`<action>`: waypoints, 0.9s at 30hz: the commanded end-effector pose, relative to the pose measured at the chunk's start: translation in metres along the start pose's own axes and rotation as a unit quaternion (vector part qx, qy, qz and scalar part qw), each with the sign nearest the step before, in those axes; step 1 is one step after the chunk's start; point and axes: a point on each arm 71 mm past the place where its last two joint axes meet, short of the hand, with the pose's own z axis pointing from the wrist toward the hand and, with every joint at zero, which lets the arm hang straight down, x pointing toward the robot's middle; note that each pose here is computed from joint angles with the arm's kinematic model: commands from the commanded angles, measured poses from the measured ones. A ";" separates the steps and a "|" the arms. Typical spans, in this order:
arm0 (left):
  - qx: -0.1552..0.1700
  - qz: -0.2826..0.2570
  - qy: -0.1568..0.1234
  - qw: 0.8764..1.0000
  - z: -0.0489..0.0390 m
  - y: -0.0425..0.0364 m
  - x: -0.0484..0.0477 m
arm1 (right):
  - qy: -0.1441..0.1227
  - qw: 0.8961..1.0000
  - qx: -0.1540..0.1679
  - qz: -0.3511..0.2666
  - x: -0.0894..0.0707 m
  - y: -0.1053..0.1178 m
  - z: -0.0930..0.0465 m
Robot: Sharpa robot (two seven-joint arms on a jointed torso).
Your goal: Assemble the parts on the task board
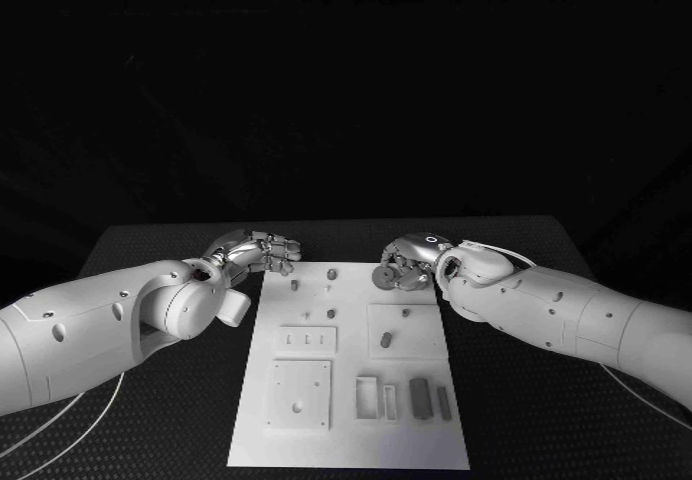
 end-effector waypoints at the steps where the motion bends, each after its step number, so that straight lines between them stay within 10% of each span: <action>1: 0.004 -0.003 0.008 1.000 0.0005 -0.0013 0.0020 | 0.007 1.000 0.000 -0.011 0.004 -0.001 -0.001; 27: 0.002 -0.003 0.008 1.000 0.0008 -0.0012 0.0024 | 0.046 0.999 0.013 -0.017 0.011 -0.004 -0.001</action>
